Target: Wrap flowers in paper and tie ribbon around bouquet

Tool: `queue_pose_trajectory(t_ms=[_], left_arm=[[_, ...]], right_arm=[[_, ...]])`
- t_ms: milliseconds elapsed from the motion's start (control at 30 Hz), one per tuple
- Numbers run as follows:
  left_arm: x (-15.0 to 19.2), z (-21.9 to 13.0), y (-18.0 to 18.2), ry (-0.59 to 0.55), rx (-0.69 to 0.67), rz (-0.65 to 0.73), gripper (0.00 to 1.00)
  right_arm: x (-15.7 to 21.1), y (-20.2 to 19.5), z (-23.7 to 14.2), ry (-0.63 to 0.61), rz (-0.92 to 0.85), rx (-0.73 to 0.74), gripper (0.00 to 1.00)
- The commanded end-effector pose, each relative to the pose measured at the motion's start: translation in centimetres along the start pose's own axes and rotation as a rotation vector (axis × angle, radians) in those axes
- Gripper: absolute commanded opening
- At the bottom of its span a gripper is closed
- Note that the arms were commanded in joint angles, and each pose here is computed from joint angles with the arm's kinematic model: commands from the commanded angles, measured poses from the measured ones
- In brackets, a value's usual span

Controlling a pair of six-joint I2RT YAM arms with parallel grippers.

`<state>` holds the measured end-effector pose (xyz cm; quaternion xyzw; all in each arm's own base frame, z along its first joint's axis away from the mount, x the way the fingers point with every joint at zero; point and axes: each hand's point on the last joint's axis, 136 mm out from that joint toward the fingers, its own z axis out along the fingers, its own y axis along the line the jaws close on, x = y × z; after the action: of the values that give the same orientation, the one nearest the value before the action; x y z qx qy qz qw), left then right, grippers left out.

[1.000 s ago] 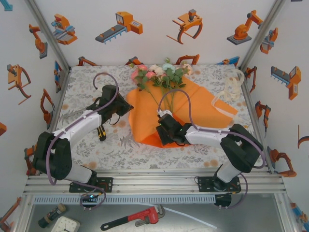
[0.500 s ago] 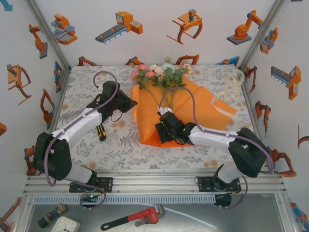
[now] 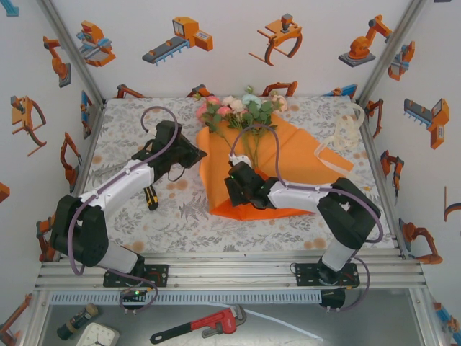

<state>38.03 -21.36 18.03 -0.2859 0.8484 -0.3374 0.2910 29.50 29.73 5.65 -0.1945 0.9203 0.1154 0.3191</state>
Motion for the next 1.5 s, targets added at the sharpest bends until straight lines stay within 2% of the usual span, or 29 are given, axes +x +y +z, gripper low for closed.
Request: queue_pose_trajectory(t_ms=[0,167,300,467,600,667,767,900,1000,1067,1200,1300,1367,1467], left_arm=[[-0.4,-0.6,-2.7,-0.003,0.056,-0.030,0.00],[-0.5,0.4,-3.7,0.008,0.060,-0.046,0.00],[-0.3,1.4,-4.2,0.012,0.053,-0.055,0.00],[0.4,2.8,-5.7,0.037,0.066,-0.042,0.00],[1.3,3.7,-6.6,0.053,0.067,-0.024,0.00],[1.5,4.2,-6.9,0.054,0.066,-0.027,0.00],[1.9,4.7,-7.7,0.057,0.075,-0.029,0.00],[2.7,4.9,-9.2,0.067,0.098,-0.015,0.00],[3.6,5.0,-9.9,0.072,0.106,-0.013,0.00],[4.3,5.0,-10.5,0.076,0.123,-0.017,0.00],[5.8,5.3,-11.5,0.108,0.160,-0.023,0.02],[6.4,5.1,-12.6,0.125,0.222,-0.026,0.17],[6.3,4.4,-13.7,0.118,0.270,-0.003,0.33],[4.7,2.4,-15.7,0.048,0.344,0.112,0.55]], right_arm=[[-1.7,0.1,-1.7,-0.040,0.025,-0.018,0.58],[-3.8,0.0,-5.8,-0.077,0.092,-0.082,0.58],[-2.5,-0.2,-8.8,-0.105,0.108,-0.147,0.58],[-0.3,1.1,-12.5,-0.129,0.178,-0.322,0.58],[-0.3,3.1,-14.5,-0.169,0.232,-0.471,0.66],[-0.3,4.0,-14.2,-0.177,0.231,-0.505,0.71],[-0.2,3.8,-12.2,-0.170,0.248,-0.457,0.80],[-1.1,2.3,-9.2,-0.188,0.278,-0.322,0.80],[-0.9,1.6,-7.5,-0.161,0.287,-0.246,0.74],[-1.0,2.0,-7.0,-0.147,0.280,-0.254,0.67],[-0.2,1.9,-6.3,-0.119,0.312,-0.250,0.47],[0.7,1.2,-5.7,-0.104,0.337,-0.222,0.35],[1.4,0.4,-5.4,-0.088,0.337,-0.184,0.30],[1.4,-0.1,-5.5,-0.100,0.344,-0.200,0.18]])
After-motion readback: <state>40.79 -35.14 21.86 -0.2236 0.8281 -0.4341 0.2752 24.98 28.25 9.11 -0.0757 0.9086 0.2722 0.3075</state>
